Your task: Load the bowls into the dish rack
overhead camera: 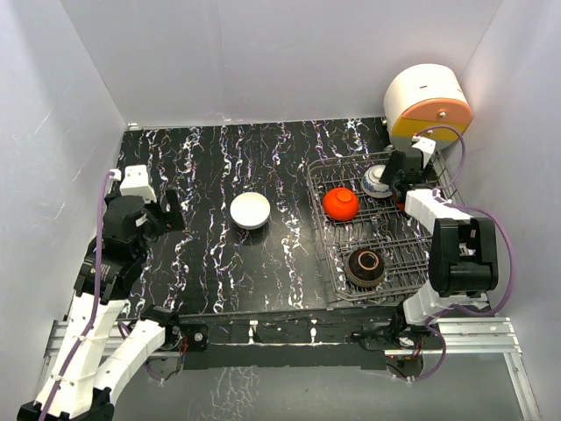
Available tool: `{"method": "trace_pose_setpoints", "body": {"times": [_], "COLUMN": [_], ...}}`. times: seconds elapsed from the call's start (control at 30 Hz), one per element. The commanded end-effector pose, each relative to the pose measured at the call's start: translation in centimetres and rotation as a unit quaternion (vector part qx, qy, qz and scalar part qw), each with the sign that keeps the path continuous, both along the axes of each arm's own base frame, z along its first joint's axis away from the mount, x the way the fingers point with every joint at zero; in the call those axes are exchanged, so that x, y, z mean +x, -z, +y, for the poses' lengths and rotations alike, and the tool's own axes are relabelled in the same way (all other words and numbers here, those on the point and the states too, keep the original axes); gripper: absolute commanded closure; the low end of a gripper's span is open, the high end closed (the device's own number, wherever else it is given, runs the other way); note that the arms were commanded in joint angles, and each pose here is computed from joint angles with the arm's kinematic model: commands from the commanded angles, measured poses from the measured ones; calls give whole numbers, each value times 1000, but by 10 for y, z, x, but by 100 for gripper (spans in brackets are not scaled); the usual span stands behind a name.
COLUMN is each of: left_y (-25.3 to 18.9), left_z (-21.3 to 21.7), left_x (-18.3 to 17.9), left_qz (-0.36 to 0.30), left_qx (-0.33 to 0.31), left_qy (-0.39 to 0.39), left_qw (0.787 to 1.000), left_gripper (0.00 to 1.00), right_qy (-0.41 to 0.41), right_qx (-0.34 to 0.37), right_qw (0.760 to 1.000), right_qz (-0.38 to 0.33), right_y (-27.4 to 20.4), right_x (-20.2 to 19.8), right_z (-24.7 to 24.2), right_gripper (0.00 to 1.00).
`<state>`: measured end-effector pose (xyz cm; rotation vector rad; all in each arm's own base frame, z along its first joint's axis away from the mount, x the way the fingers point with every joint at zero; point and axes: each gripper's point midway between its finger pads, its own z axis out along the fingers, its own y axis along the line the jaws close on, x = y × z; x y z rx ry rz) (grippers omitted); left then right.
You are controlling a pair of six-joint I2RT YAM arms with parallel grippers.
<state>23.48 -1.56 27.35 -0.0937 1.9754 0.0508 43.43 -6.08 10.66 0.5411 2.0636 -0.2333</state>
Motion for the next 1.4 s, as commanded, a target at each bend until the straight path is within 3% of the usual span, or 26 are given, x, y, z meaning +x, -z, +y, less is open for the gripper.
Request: {"method": "trace_pose_setpoints", "body": {"times": [0.0, 0.03, 0.1, 0.6, 0.77, 0.93, 1.17, 1.37], "left_y": [0, 0, 0, 0, 2, 1, 1, 1], "left_z": [0, 1, 1, 3, 3, 3, 3, 3], "left_x": [1, 1, 0, -1, 0, 0, 1, 1], "left_qz": [1, 1, 1, 3, 4, 3, 2, 2], "left_qx": [7, 7, 8, 11, 11, 11, 11, 12], "left_qy": [2, 1, 0, -4, -4, -5, -5, -5], "left_qw": [1000, 1000, 1000, 1000, 1000, 1000, 1000, 1000], "left_gripper": [3, 3, 3, 3, 3, 3, 3, 3], "right_qy": [-44, -50, -58, -37, -34, -37, -62, -79], "right_qx": [-7, -10, -21, -103, -108, -100, -65, -48], "right_qw": [998, 998, 998, 991, 991, 991, 995, 995], "right_qz": [-54, -45, -32, 71, 76, 75, 49, 32], "right_y": [-44, -42, -40, -4, 0, 1, -4, -15], "right_x": [30, 34, 40, 64, 60, 55, 56, 59], "right_z": [24, 28, 36, 47, 48, 53, 67, 75], "right_gripper": [28, 21, 17, 18, 26, 27, 52, 55]}}
